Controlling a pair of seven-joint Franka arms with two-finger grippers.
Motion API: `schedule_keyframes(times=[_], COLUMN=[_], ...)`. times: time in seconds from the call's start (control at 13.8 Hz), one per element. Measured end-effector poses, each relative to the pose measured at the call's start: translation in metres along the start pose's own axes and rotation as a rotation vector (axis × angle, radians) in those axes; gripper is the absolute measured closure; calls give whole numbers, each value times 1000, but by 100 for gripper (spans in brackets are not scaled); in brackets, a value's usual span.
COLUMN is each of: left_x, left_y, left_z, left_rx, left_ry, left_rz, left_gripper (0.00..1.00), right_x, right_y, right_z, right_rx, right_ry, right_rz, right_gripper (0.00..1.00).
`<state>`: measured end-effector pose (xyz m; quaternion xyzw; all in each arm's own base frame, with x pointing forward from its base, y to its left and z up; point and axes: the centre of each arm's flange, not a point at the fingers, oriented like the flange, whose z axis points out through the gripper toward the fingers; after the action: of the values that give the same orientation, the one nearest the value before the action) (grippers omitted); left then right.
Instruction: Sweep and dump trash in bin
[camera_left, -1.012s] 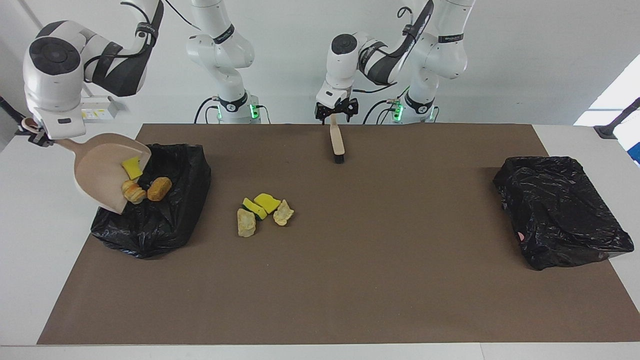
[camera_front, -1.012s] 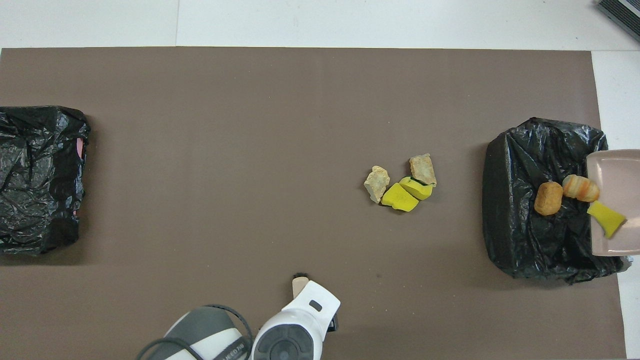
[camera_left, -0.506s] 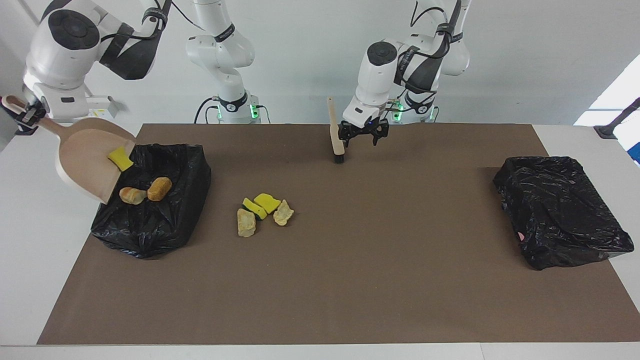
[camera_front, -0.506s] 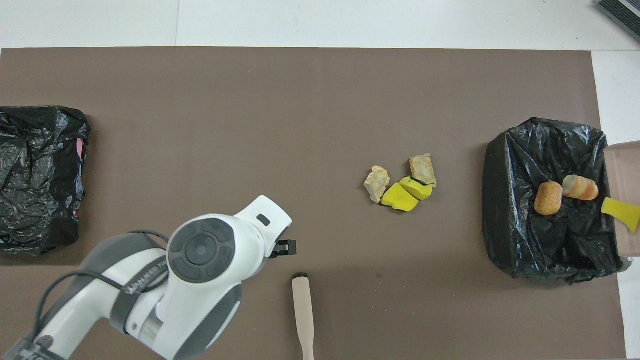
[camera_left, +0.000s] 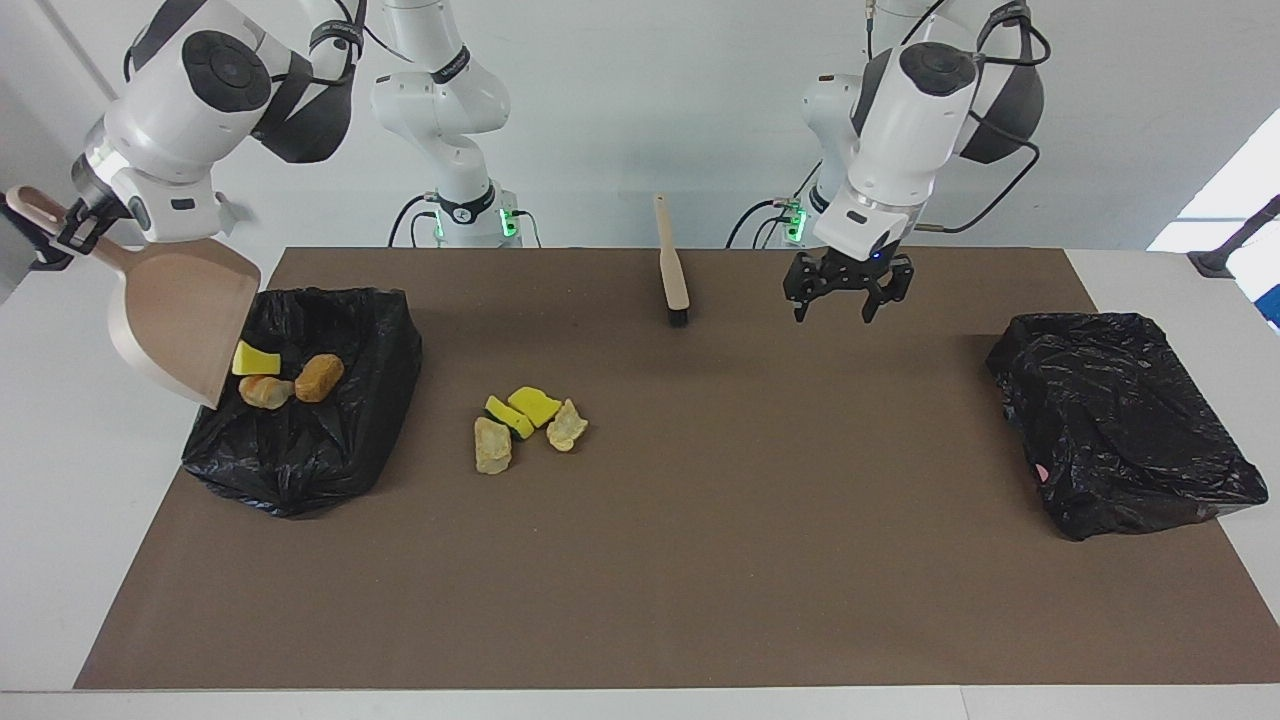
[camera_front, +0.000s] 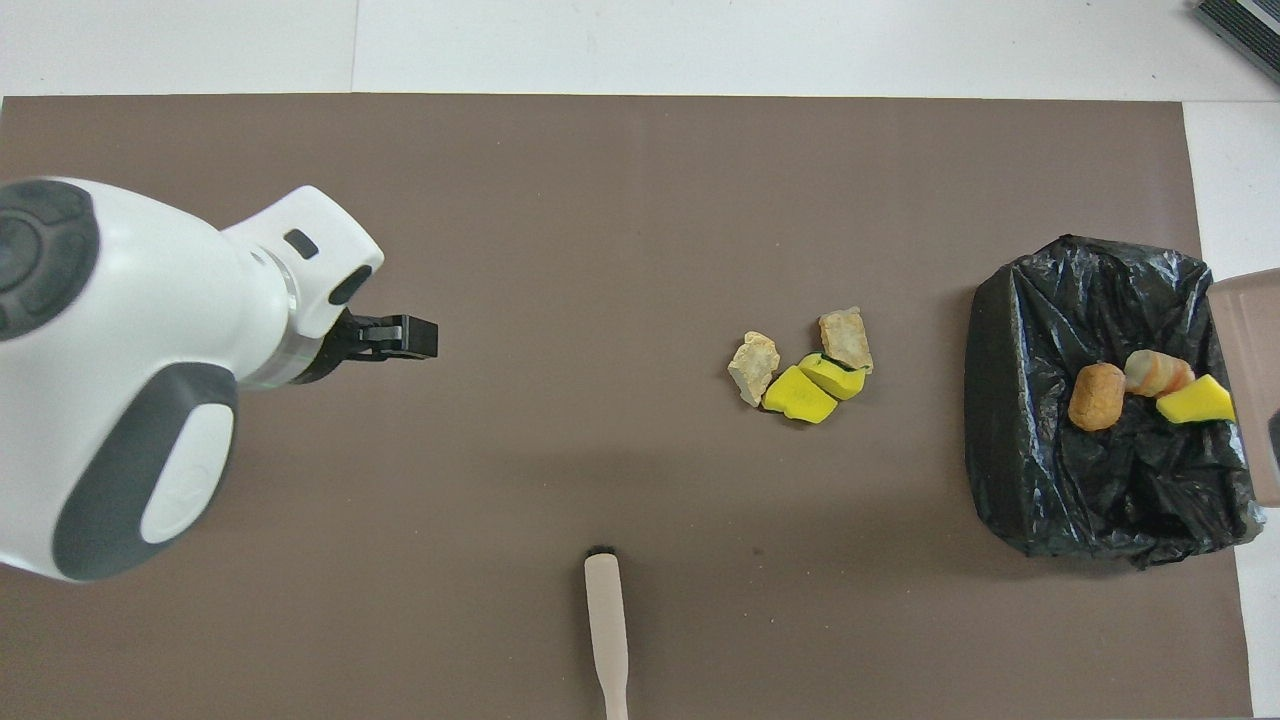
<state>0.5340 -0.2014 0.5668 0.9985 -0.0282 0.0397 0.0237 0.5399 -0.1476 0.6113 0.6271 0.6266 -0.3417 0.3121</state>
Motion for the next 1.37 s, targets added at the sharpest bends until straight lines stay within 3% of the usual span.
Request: schedule_keyframes(times=[0.22,0.36,0.58,0.94,1.37], left_x=[26,33,27,9,-8], left_y=[-32,-65,-123,-161,-169], left_z=[-38,-60,-88,-99,-121], left_rx=[-7,0,18,16,16], left_ry=[41,44,-28,-150,-128], left_rz=[-8,1,80,108,168], left_gripper=[0,0,0,0,0], right_x=[-10,-4,15,45,146], right_y=[-3,-4,-5,-8,2], right_z=[-7,-12,-16,-27,-108], right_rx=[-13,-15,29,180,349], right_ry=[36,153,356,586,726], right_rz=[64,116,273,514,749], right_gripper=[68,68,68,68,68])
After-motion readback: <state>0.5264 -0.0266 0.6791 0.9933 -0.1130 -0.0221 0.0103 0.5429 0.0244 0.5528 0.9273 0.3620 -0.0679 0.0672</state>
